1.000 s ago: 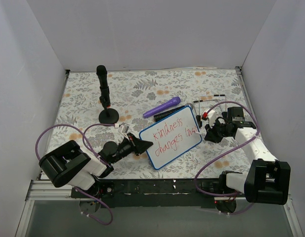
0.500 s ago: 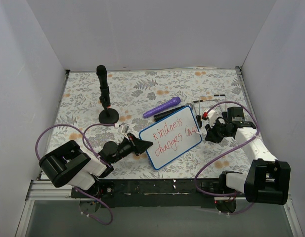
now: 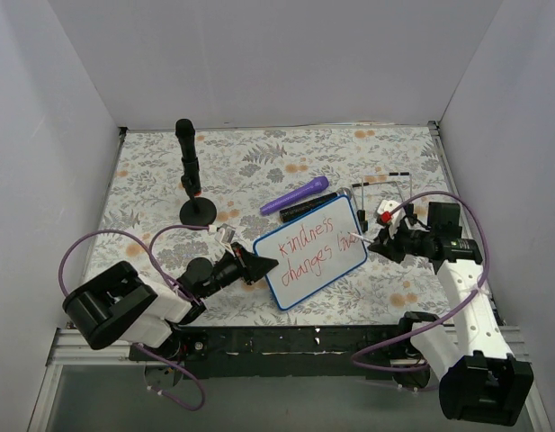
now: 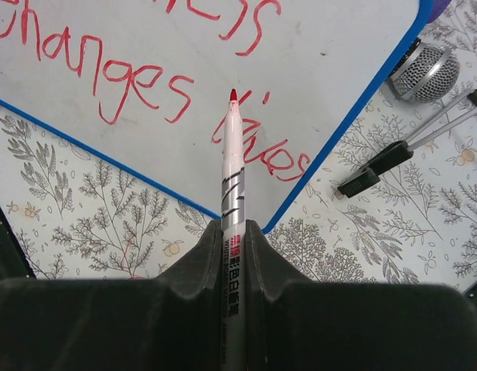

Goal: Write a sentence on the whiteboard
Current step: Write a sentence on the whiteboard, then put down the whiteboard on the whiteboard stand.

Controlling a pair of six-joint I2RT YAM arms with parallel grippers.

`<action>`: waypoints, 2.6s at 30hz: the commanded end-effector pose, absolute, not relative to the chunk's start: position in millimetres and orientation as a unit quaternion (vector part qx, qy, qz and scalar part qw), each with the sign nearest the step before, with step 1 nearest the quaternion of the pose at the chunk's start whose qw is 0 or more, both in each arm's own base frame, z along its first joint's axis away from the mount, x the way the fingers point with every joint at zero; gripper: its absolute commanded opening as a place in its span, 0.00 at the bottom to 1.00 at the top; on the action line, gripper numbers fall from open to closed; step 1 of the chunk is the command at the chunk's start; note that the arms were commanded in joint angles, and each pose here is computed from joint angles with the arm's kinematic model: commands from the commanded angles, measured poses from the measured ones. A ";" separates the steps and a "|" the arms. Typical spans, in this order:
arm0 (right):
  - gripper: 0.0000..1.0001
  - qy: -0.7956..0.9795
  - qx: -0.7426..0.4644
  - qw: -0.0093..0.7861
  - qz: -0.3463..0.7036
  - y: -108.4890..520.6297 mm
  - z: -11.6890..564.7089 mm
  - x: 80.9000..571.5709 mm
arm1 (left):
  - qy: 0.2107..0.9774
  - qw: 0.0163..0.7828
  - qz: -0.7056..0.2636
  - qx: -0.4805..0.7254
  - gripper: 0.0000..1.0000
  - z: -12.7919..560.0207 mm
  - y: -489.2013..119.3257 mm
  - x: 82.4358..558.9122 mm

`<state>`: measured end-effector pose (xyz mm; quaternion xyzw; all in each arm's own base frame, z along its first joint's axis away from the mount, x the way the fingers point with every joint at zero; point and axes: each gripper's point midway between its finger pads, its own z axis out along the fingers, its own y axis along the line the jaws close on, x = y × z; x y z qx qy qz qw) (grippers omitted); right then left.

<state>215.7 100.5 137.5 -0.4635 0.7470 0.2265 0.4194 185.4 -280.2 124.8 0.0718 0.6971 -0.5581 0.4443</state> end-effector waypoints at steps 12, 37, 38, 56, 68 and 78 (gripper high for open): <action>0.01 0.721 -0.416 0.500 0.241 90.5 177.1 220.1 | 0.674 0.510 -0.521 0.120 0.00 174.5 -266.8 187.7; 0.01 0.754 -0.323 0.541 0.186 54.5 192.0 241.4 | 0.610 0.573 -0.520 0.174 0.00 276.4 -287.2 249.2; 0.01 0.754 -0.322 0.542 0.185 53.7 192.0 241.5 | 0.603 0.577 -0.521 0.176 0.00 281.4 -288.6 251.8; 0.01 0.650 -0.409 0.569 0.295 92.9 243.9 207.3 | 0.578 0.534 -0.570 0.236 0.00 287.8 -370.7 337.6; 0.01 0.632 -0.398 0.577 0.331 92.5 252.9 212.0 | 0.537 0.506 -0.636 0.226 0.00 285.3 -422.2 385.5; 0.01 0.635 -0.388 0.578 0.335 88.4 250.9 214.3 | 0.557 0.499 -0.618 0.244 0.00 262.0 -468.6 415.8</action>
